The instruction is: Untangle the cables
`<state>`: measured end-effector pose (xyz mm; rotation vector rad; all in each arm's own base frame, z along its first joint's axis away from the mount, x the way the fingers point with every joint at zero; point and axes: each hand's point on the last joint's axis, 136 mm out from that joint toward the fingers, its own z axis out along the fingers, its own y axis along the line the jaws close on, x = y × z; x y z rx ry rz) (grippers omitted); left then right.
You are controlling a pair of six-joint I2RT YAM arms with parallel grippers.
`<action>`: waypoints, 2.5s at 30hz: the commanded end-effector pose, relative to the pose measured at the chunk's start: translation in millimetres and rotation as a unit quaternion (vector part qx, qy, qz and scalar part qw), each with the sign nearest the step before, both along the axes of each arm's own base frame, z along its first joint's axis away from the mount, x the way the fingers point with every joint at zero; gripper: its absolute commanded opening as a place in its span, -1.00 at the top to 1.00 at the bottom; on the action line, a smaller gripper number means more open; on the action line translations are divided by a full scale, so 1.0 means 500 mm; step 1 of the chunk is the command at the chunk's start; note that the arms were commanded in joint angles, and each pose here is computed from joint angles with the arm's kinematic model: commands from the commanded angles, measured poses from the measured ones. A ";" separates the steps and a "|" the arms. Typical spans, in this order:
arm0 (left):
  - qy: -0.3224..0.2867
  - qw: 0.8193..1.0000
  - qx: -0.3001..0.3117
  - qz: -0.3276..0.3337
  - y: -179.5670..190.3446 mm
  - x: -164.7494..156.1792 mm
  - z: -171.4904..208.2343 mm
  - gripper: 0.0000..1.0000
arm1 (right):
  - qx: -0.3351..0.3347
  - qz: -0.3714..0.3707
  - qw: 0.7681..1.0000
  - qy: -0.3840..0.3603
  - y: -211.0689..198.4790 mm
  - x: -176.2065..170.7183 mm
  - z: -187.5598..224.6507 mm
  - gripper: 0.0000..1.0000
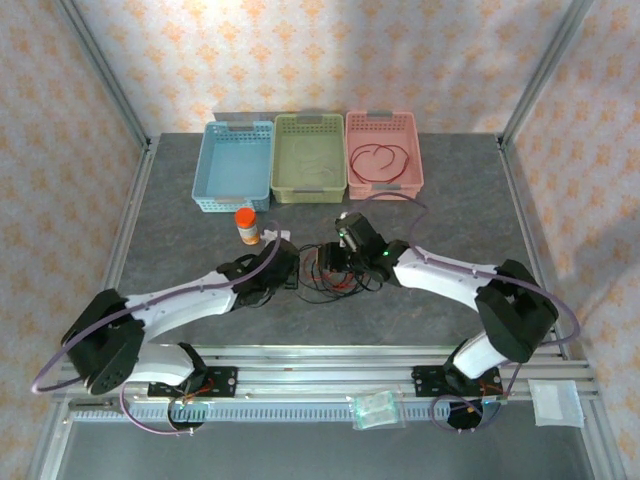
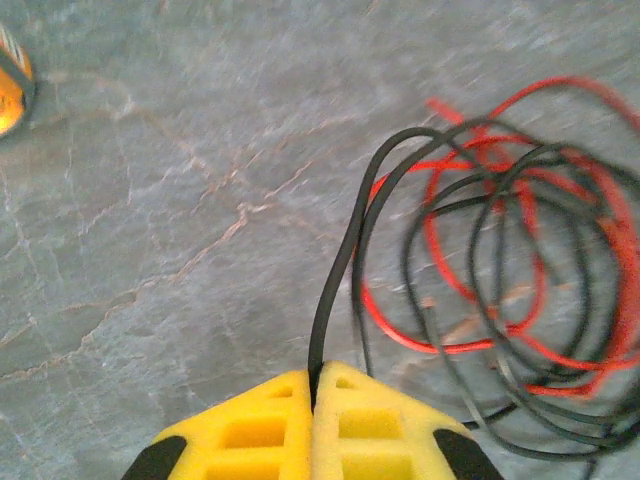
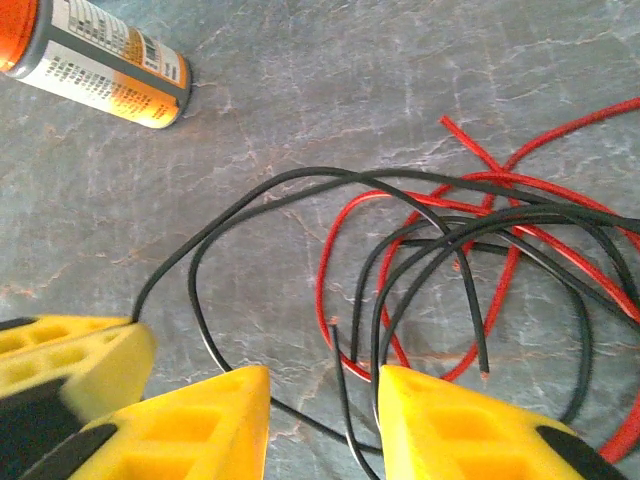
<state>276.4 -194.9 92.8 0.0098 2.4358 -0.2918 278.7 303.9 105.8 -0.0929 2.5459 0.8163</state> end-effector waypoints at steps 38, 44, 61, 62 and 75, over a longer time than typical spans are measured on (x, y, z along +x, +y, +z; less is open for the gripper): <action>-0.222 0.962 -0.156 -0.042 -0.009 -0.013 0.541 1.00 | -0.041 -0.135 0.990 0.029 -0.059 0.029 -0.135 0.29; -0.265 0.949 -0.167 -0.041 0.012 -0.024 0.641 1.00 | -0.046 -0.144 0.988 0.032 -0.072 0.023 -0.150 0.29; -0.350 0.921 -0.169 -0.012 0.093 -0.065 0.837 1.00 | -0.062 -0.156 0.985 0.035 -0.099 0.009 -0.173 0.31; -0.356 0.920 -0.165 -0.009 0.100 -0.066 0.849 1.00 | -0.062 -0.158 0.985 0.034 -0.101 0.008 -0.174 0.30; -0.413 0.899 -0.143 0.020 0.155 -0.084 0.960 1.00 | -0.068 -0.161 0.984 0.037 -0.111 0.001 -0.185 0.32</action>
